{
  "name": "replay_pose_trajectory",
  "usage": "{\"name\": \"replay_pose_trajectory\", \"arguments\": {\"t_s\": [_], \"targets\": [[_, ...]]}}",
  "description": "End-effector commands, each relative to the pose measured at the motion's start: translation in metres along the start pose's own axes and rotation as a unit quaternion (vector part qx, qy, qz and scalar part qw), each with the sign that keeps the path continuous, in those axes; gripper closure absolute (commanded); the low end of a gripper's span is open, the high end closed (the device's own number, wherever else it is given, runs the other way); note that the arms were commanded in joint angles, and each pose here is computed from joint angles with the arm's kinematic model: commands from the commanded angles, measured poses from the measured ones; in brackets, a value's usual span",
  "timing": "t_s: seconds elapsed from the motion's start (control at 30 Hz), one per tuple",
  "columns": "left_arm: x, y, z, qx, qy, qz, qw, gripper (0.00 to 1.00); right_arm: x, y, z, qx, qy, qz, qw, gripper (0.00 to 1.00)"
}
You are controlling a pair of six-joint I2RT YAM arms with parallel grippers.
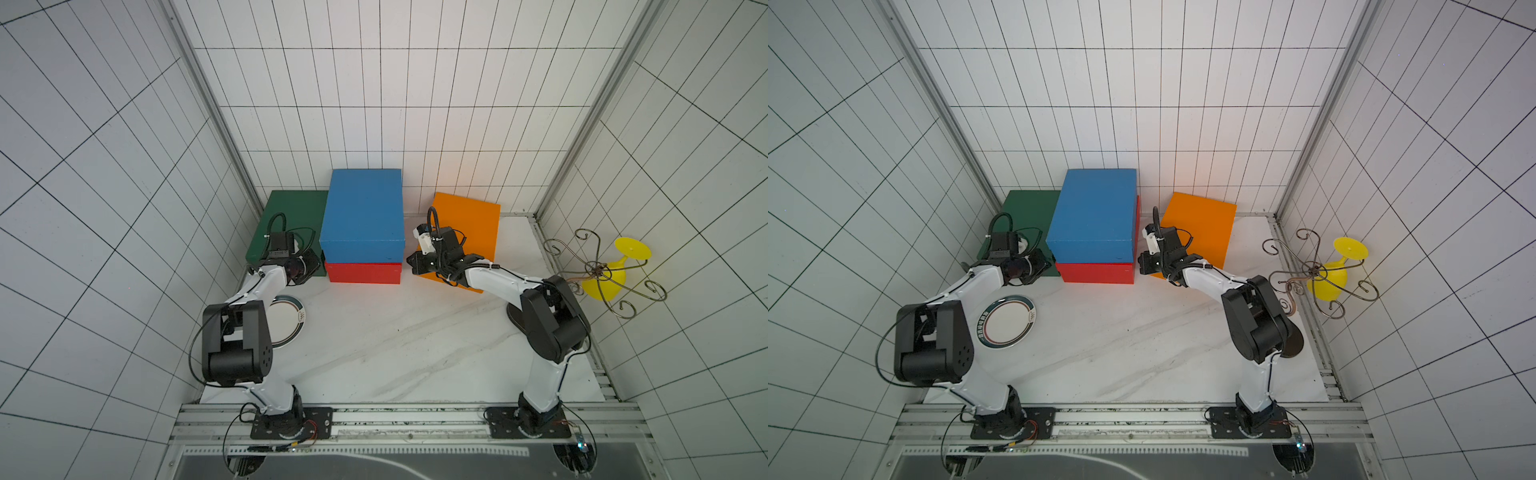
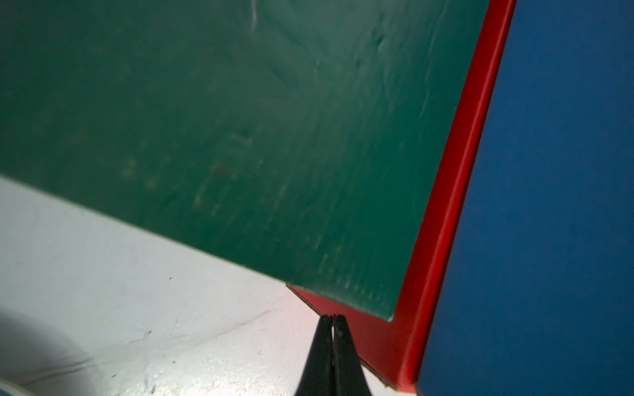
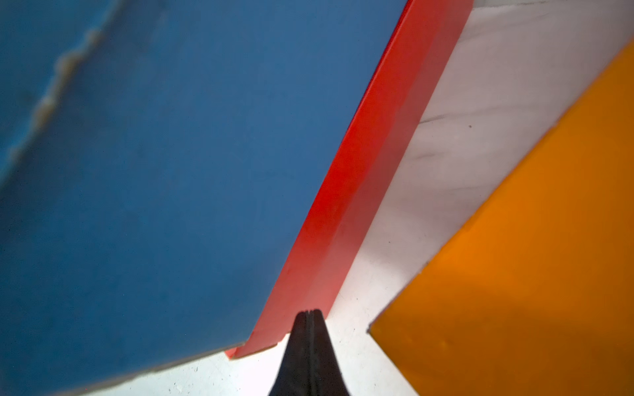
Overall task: Stack the shoeboxes
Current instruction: Move the shoeboxes to the center of the board.
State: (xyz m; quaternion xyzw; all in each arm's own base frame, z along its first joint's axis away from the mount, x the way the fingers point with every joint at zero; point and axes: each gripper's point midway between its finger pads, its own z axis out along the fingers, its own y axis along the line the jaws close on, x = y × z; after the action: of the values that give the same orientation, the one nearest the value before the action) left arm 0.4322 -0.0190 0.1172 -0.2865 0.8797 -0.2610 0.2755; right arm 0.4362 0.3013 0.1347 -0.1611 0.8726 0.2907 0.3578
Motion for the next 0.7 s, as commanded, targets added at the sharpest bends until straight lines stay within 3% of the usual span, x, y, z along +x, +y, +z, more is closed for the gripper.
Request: {"name": "replay_pose_trajectory", "arguments": {"t_s": [0.0, 0.43, 0.67], "targets": [[-0.010, -0.010, 0.007, 0.039, -0.017, -0.007, 0.999, 1.00, -0.045, 0.020, -0.002, -0.031, -0.047, -0.009, 0.998, 1.00], [0.002, -0.020, 0.025, 0.116, 0.006, -0.037, 0.993, 1.00, -0.037, 0.021, 0.015, -0.068, -0.043, 0.021, 0.996, 1.00], [0.018, -0.028, 0.017, 0.144, 0.020, -0.043, 0.988, 1.00, -0.025, 0.036, 0.009, -0.118, -0.045, 0.046, 0.991, 1.00]]}}
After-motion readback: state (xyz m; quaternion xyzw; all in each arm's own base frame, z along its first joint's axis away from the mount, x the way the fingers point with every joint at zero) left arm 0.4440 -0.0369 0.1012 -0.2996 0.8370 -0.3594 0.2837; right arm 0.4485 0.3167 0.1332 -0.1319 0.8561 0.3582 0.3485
